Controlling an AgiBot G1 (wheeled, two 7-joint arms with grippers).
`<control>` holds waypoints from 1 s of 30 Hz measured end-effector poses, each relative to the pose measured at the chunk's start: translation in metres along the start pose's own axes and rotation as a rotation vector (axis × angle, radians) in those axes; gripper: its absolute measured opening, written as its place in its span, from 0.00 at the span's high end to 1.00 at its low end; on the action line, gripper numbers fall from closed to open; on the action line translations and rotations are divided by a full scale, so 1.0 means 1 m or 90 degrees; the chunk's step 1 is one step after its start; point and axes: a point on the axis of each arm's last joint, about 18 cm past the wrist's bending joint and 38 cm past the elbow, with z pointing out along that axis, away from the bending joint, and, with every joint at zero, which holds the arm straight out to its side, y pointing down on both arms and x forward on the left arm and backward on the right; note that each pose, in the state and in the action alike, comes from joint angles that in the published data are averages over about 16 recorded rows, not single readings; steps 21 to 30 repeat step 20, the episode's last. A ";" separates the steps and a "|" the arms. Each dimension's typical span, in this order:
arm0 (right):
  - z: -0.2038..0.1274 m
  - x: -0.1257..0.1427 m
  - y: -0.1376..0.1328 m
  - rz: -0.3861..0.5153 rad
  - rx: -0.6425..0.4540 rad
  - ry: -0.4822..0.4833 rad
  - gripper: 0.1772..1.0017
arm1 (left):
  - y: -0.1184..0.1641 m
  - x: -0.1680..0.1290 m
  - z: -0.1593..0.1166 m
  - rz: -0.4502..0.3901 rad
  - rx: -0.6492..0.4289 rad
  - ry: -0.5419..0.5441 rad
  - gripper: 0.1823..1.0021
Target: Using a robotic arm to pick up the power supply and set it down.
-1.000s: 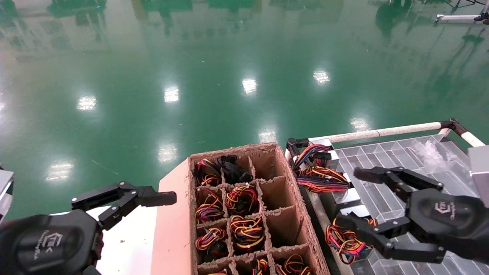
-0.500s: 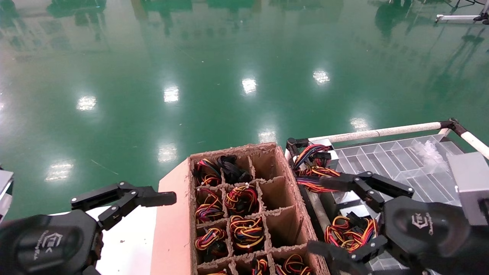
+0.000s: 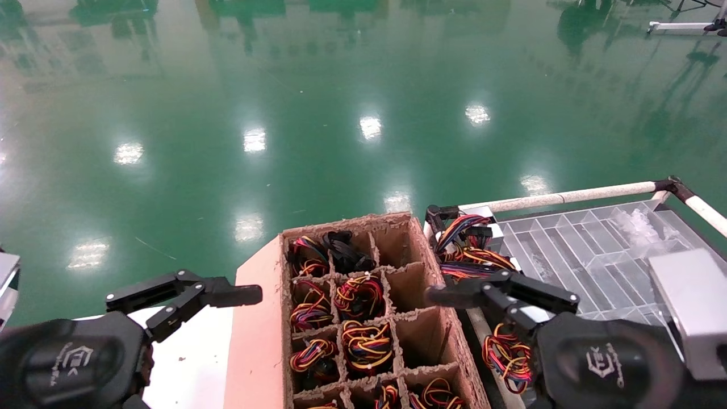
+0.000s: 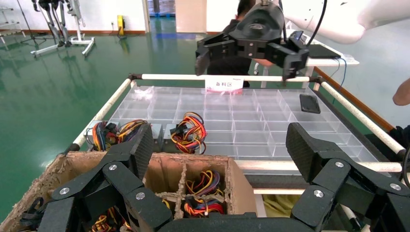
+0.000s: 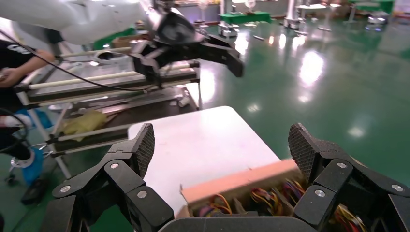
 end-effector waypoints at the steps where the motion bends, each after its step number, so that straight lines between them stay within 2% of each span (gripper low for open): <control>1: 0.001 -0.001 -0.001 -0.002 0.001 -0.005 0.00 | 0.000 0.000 0.000 0.000 0.000 0.000 0.00; 10: 0.006 -0.003 -0.003 -0.009 0.007 -0.022 0.00 | 0.000 0.000 0.000 0.000 0.000 0.000 0.00; 30: 0.004 -0.003 -0.003 -0.006 0.006 -0.017 0.00 | 0.000 0.000 0.000 0.000 0.000 0.000 0.00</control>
